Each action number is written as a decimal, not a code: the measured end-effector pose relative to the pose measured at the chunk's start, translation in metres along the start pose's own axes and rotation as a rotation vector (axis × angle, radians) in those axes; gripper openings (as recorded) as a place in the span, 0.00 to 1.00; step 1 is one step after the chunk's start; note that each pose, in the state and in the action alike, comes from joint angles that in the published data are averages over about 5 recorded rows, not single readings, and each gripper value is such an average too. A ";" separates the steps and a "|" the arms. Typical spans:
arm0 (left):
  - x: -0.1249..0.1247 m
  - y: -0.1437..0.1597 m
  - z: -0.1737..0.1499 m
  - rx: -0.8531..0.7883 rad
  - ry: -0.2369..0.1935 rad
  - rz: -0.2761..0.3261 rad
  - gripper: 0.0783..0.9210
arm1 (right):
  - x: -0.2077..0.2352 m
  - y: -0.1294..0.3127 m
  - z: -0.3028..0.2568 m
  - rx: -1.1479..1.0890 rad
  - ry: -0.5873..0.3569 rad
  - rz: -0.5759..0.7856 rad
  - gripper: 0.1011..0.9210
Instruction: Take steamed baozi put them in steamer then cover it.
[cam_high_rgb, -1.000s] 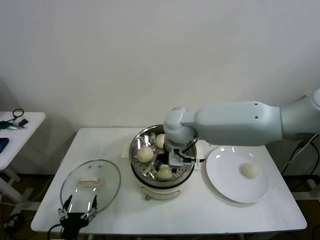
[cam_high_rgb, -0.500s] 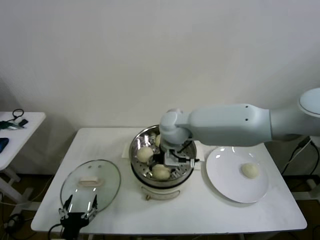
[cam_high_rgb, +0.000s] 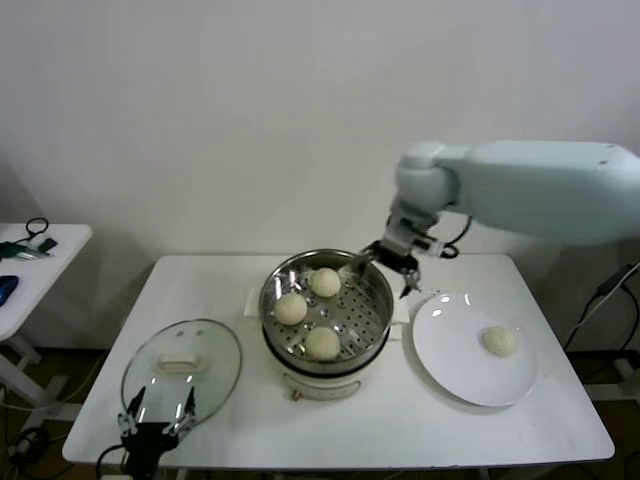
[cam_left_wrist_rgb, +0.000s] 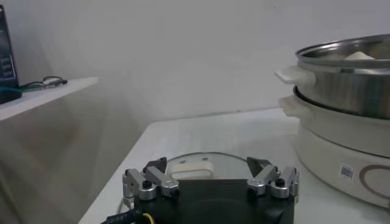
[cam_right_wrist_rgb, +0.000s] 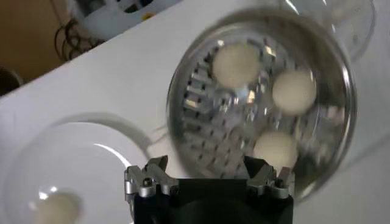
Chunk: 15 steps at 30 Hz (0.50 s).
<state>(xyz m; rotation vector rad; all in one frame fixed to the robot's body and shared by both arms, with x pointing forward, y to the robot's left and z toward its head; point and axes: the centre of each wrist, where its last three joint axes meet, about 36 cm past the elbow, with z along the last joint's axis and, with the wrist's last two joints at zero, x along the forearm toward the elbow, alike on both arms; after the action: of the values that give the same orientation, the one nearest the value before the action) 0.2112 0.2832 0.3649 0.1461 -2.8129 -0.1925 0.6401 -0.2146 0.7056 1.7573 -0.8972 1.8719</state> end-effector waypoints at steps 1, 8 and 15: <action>0.000 0.000 0.000 0.000 0.000 0.000 0.88 | 0.002 0.011 0.014 -0.058 0.005 0.002 0.88; -0.001 0.000 0.001 0.000 0.004 0.002 0.88 | -0.019 0.095 0.095 -0.393 0.041 0.001 0.88; 0.000 0.000 0.003 -0.001 0.014 0.000 0.88 | -0.070 0.156 0.136 -0.570 0.079 -0.021 0.88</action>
<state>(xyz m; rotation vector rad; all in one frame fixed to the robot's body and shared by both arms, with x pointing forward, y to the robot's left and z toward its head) 0.2105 0.2840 0.3624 0.1471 -2.7991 -0.1916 0.6376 -0.4105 0.6097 1.3275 -1.2255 1.4609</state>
